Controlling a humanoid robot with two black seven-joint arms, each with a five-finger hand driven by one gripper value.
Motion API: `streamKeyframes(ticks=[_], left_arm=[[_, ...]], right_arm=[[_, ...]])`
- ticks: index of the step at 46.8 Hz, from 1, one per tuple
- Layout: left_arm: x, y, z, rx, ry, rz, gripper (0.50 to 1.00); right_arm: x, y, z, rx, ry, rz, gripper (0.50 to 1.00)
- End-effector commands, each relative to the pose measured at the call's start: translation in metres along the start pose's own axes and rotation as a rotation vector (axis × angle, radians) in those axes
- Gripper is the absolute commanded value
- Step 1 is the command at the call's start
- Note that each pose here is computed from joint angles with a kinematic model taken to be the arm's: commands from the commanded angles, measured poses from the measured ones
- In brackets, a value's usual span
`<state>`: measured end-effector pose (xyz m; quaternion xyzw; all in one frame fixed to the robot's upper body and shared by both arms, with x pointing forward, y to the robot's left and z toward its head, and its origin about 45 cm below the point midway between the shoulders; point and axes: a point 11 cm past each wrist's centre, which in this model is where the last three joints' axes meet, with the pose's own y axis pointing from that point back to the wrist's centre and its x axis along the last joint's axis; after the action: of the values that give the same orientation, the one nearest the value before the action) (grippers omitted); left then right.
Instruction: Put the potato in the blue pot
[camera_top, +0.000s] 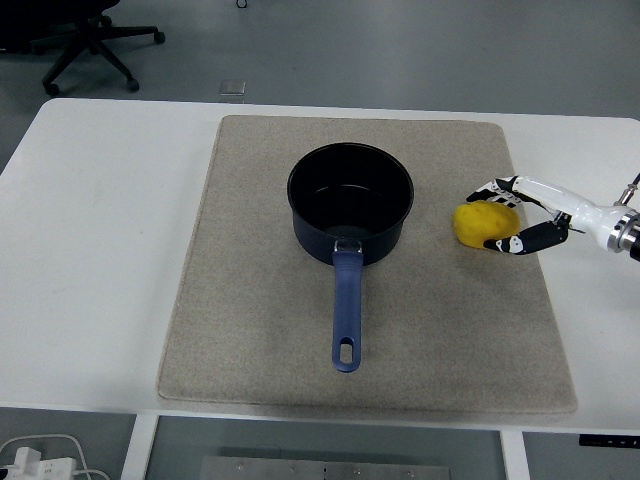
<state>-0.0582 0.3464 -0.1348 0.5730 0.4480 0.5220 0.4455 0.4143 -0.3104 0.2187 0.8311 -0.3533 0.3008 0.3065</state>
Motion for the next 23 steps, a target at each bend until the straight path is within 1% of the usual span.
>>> streamKeyframes(ticks=[1, 8, 15, 18, 23], left_arm=[[0.0, 0.0, 0.0, -0.001, -0.001, 0.0, 0.996], [0.0, 0.0, 0.0, -0.001, -0.001, -0.001, 0.996], [0.0, 0.0, 0.0, -0.001, -0.002, -0.001, 0.996], [-0.004, 0.0, 0.001, -0.001, -0.001, -0.013, 0.996], [-0.01, 0.001, 0.001, -0.002, -0.001, -0.029, 0.996]], right_arm=[[0.005, -0.001, -0.003, 0.006, -0.002, 0.014, 0.5], [0.017, -0.005, -0.014, 0.03, 0.007, 0.029, 0.5], [0.032, -0.008, -0.026, 0.055, -0.004, 0.058, 0.5], [0.04, -0.008, -0.032, 0.066, -0.005, 0.068, 0.5], [0.05, -0.009, -0.046, 0.096, -0.029, 0.088, 0.5]])
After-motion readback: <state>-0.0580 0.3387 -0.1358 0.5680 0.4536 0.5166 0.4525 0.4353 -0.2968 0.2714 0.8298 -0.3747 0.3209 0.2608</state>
